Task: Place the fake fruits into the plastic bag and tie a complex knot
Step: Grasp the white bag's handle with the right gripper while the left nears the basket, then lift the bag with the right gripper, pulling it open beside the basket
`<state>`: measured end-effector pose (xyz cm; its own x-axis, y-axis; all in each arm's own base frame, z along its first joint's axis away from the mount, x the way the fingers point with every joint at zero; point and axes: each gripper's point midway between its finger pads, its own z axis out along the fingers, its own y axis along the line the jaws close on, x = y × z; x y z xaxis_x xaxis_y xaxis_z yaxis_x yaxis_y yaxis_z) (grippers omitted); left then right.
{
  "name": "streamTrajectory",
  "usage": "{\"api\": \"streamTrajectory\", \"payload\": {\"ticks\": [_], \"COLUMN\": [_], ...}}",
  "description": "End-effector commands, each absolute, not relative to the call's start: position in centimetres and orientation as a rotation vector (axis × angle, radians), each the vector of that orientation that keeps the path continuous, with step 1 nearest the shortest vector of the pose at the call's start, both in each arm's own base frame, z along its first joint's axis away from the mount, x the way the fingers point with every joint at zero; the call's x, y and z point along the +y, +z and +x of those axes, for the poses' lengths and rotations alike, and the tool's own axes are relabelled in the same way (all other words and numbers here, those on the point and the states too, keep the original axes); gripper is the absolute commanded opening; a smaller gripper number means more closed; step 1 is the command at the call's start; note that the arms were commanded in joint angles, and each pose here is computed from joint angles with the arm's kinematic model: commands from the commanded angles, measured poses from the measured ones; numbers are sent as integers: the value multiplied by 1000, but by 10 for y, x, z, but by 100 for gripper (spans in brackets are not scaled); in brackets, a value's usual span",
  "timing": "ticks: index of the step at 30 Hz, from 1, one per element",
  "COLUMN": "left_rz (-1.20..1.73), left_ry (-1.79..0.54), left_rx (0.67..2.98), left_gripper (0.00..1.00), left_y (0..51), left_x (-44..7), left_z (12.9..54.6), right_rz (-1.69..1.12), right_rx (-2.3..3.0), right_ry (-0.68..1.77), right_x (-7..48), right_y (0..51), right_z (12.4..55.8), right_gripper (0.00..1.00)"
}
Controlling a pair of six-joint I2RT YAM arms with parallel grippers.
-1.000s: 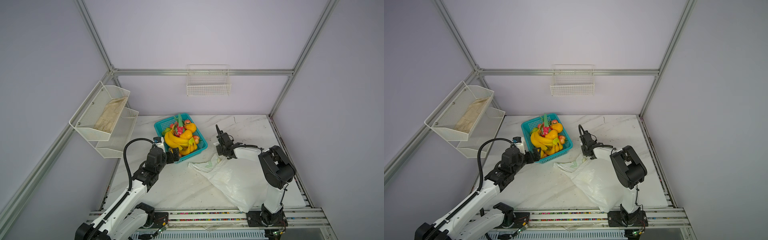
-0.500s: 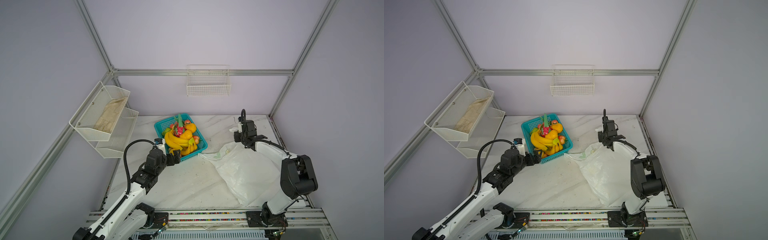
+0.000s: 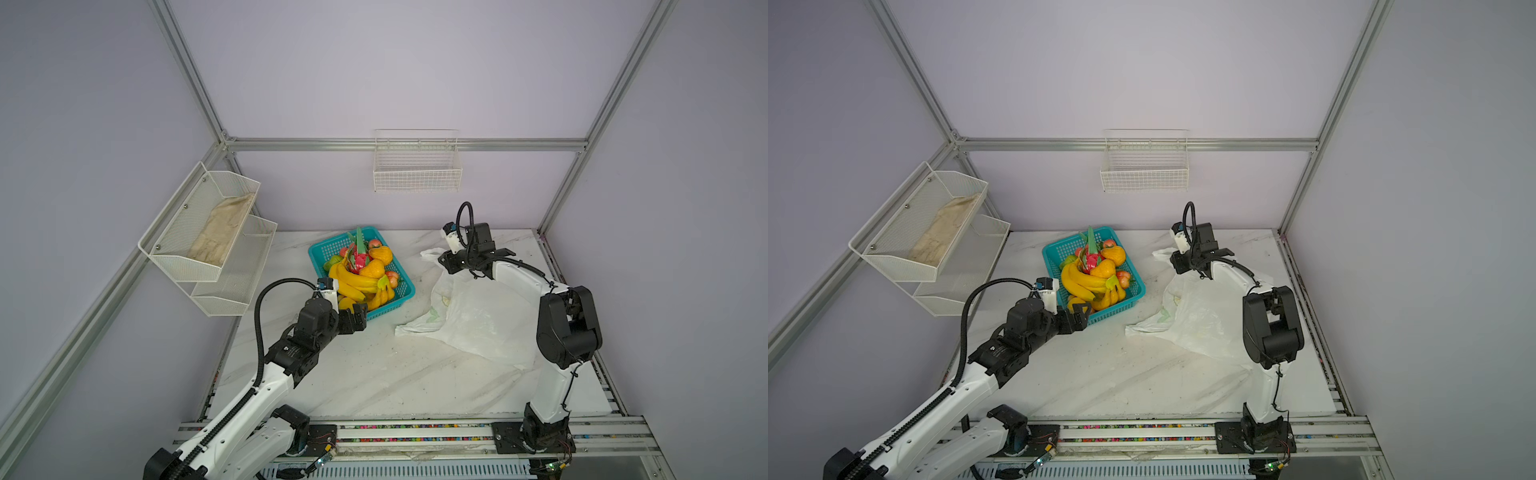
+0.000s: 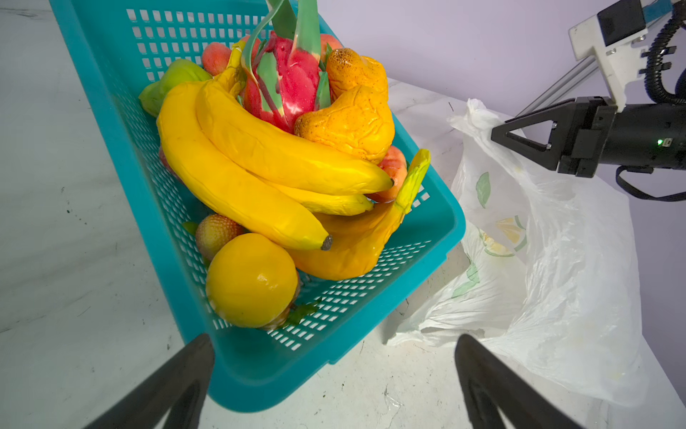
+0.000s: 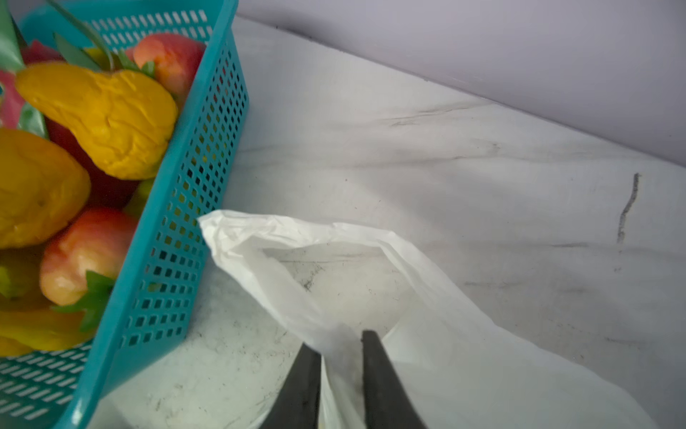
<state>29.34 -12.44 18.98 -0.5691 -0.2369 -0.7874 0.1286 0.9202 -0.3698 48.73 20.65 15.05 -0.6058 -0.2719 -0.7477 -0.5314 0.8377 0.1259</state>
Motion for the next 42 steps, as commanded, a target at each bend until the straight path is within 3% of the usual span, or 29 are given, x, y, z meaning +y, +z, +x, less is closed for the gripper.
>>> {"api": "streamTrajectory", "payload": {"ticks": [1,3,7,14,24,27,30,39,42], "left_rz": [-71,-79,-76,-72,-63,-64,-62,-64,-41], "left_ry": [-531,-532,-552,-539,-553,-553,-563,-578,-572], "left_rx": [2004,2003,1997,1984,2014,2007,1997,1950,1921], "left_gripper": [100,100,100,100,100,100,100,100,100], "left_y": [241,241,243,243,234,236,241,259,271], "left_x": [-131,-130,-132,-129,-133,-132,-133,-131,-132], "left_z": [303,303,299,294,295,294,292,288,287], "right_rz": [-385,-310,-253,-225,-188,-182,-172,-85,-46], "right_rx": [2231,2247,2301,2373,2462,2471,2473,2462,2423], "right_ry": [284,127,-180,-396,-617,-628,-676,-559,-346], "right_x": [191,187,175,155,128,127,118,101,103], "right_y": [174,174,154,124,83,75,69,90,117], "right_z": [489,483,449,392,371,370,370,373,381], "right_gripper": [44,64,75,83,85,79,65,2,0]}}
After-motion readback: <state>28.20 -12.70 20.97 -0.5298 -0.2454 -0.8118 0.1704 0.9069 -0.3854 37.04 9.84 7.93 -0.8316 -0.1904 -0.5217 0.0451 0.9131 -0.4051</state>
